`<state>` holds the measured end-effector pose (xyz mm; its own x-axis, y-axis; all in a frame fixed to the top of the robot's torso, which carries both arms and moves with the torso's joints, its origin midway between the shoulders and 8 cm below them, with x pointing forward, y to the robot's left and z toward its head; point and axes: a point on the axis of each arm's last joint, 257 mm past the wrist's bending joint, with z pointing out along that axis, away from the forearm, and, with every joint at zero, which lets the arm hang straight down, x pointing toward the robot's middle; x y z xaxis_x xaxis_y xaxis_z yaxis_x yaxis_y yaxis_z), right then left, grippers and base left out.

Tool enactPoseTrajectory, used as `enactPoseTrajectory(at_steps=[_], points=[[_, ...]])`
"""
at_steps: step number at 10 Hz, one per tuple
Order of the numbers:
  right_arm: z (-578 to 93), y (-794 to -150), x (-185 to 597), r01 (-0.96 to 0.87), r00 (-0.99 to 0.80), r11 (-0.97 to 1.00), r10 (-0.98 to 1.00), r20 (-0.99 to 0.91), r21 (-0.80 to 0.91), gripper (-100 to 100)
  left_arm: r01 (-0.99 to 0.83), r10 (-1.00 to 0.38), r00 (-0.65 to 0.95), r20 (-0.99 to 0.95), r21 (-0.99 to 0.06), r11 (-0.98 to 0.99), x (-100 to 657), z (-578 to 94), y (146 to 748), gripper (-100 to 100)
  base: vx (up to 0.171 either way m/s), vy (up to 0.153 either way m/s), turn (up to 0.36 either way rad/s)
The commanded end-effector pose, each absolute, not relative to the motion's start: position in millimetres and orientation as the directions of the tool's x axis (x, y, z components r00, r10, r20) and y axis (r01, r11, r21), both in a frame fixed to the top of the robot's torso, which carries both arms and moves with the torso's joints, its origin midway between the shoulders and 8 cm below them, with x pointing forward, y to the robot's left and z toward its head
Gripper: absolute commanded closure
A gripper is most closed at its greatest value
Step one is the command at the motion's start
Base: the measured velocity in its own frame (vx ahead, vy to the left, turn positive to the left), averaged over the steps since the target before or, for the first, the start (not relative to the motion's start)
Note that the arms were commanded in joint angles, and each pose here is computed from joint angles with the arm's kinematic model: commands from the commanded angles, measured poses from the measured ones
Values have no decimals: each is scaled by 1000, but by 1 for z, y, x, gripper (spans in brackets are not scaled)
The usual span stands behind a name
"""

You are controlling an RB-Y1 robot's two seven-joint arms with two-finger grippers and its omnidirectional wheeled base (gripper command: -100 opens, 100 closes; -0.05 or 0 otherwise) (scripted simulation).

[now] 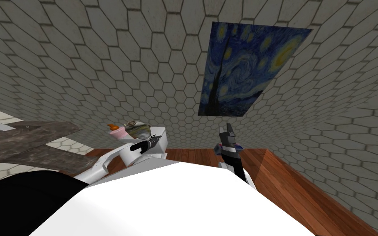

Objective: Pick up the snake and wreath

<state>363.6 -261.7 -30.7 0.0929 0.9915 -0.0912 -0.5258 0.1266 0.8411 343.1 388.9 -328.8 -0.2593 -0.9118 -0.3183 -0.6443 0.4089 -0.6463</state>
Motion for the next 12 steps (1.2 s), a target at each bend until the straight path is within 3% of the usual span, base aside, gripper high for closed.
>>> enactPoseTrajectory(at_steps=[1, 6, 7, 8, 11, 12], points=[[-31, -262, 364, -526, 93, 127, 991, -91, 841, 0, -679, -910, -252, -328, -611, 408, 338, -334, 401, -100, 0, 99, -151], [-31, -262, 364, -526, 93, 127, 991, -91, 841, 0, -727, -907, -240, -345, -556, 404, 330, -338, 422, -100, -11, 84, -81], [-31, -262, 364, -526, 93, 127, 991, -91, 841, 0, -729, -907, -239, -346, -553, 403, 329, -338, 423, 0, -1, 7, 0], [-31, -262, 364, -526, 93, 127, 992, -91, 841, 0, -731, -909, -231, -347, -554, 398, 330, -344, 427, -100, 12, 1, -46], [-31, -262, 364, -526, 93, 126, 992, -91, 841, 0, -734, -910, -225, -348, -554, 393, 330, -349, 430, -100, 19, -4, -50], [-31, -262, 364, -526, 93, 127, 992, -91, 841, 0, -733, -910, -225, -349, -555, 394, 330, -350, 430, 100, 0, 0, 0]])
